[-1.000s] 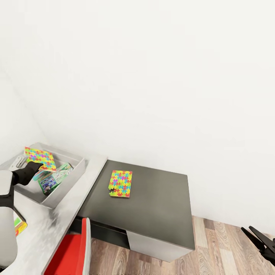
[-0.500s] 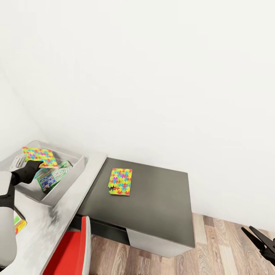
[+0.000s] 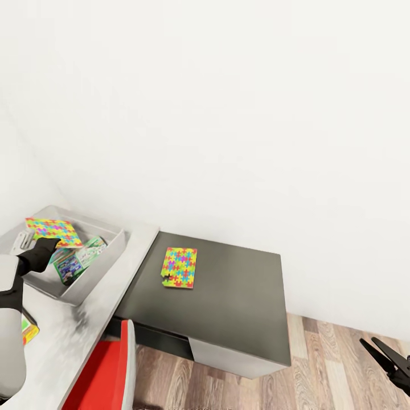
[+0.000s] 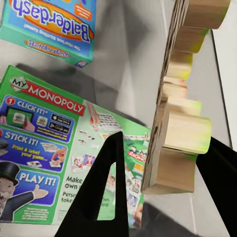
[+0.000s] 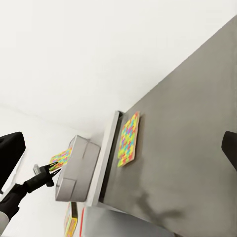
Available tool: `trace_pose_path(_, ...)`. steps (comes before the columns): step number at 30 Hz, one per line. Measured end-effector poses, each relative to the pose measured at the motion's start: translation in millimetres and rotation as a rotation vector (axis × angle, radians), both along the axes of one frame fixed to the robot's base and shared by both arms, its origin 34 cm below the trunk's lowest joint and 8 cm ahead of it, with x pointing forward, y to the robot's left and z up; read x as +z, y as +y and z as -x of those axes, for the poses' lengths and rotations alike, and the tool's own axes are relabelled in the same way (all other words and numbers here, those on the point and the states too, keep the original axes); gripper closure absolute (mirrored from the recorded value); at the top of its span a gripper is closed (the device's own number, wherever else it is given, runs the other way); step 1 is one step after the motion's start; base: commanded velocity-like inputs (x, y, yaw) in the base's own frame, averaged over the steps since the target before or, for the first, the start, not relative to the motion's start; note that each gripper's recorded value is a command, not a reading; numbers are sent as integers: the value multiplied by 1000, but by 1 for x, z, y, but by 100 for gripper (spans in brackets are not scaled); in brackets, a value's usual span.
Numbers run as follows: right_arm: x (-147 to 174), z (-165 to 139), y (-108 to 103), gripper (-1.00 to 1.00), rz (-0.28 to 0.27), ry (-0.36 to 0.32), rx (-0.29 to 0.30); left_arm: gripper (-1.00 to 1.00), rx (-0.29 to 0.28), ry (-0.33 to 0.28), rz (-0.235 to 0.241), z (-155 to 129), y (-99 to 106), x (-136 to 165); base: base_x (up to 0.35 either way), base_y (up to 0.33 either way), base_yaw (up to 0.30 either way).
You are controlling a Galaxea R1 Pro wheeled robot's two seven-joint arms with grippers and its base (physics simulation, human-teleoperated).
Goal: Put all the toys in the child's room - the three board games (two on the bed and one on the table), the two jigsaw puzzles on the table, and the tennis ball on the table - inside the toy box on the table in the child's room.
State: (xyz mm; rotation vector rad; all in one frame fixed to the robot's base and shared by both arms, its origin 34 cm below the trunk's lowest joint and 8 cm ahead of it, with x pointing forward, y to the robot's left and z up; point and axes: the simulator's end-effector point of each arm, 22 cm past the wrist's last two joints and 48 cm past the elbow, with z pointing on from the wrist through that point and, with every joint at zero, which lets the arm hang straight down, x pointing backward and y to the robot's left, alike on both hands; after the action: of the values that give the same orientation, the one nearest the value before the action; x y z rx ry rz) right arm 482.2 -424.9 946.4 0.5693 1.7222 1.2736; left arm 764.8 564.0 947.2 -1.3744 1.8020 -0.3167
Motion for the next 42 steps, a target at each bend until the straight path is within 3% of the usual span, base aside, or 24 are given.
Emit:
trace_pose_path(9, -4, 1, 0, -100, -1, 12, 1, 100, 43, -12, -22, -1, 6, -5, 0, 0, 0)
trace_pose_path(24, -13, 2, 0, -100, -3, 34, 2, 100, 69, -7, -23, -1, 6, -21, 0, 0, 0)
trace_pose_path(32, -17, 3, 0, -100, -4, 45, 2, 100, 94, -69, 75, -9, -2, -23, 0, 0, 0)
trace_pose_path(42, -23, 5, 0, -100, -5, 59, 2, 100, 101, -67, 93, -9, -3, -32, 0, 0, 0)
